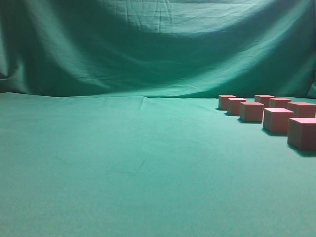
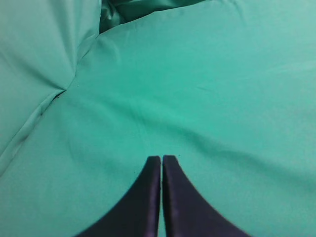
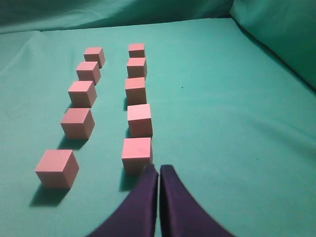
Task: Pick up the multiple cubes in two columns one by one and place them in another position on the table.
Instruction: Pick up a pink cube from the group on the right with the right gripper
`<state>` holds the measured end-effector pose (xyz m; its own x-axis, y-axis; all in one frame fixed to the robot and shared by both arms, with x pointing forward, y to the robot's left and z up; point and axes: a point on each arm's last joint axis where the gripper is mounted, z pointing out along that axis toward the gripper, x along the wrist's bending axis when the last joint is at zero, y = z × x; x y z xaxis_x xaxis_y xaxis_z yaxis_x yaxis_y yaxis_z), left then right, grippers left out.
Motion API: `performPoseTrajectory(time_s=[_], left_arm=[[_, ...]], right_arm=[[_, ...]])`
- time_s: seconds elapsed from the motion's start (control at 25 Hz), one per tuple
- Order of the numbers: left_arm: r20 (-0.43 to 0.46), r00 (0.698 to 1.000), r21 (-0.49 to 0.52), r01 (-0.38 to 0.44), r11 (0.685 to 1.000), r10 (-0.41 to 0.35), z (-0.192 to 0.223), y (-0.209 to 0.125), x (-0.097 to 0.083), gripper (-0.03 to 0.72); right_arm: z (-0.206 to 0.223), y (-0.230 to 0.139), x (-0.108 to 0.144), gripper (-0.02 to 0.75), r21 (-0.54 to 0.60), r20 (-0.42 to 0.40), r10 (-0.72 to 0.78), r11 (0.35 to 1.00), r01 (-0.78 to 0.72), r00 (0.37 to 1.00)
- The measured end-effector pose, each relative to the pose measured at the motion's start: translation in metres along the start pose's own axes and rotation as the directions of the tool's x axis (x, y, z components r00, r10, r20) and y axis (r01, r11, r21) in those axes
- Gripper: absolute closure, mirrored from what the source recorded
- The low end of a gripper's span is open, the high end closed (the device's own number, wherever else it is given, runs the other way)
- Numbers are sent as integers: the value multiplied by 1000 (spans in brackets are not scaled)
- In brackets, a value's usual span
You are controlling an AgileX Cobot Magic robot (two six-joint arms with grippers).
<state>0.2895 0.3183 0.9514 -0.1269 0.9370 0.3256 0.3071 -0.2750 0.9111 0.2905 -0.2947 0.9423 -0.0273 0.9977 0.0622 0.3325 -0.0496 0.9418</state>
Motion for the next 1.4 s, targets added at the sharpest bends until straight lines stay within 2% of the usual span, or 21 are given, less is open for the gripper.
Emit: performPoseTrajectory(time_s=[0.84,1.04,1.16,1.4], left_arm=[[0,1000,0,0,1000,0,0,0,0,688],[0,1000,0,0,1000,0,0,0,0,688],[0,1000,0,0,1000,0,0,0,0,688],[0,1000,0,0,1000,0,0,0,0,688]], right_arm=[[0,0,0,738,0,0,0,1000,0,1000],[0,0,-1,738,-4,11,-37,999,38,999],[0,5,-2,738,-54,25,-79,995,80,997],[-4,27,-2,738,-293,42,-81,952,90,996]])
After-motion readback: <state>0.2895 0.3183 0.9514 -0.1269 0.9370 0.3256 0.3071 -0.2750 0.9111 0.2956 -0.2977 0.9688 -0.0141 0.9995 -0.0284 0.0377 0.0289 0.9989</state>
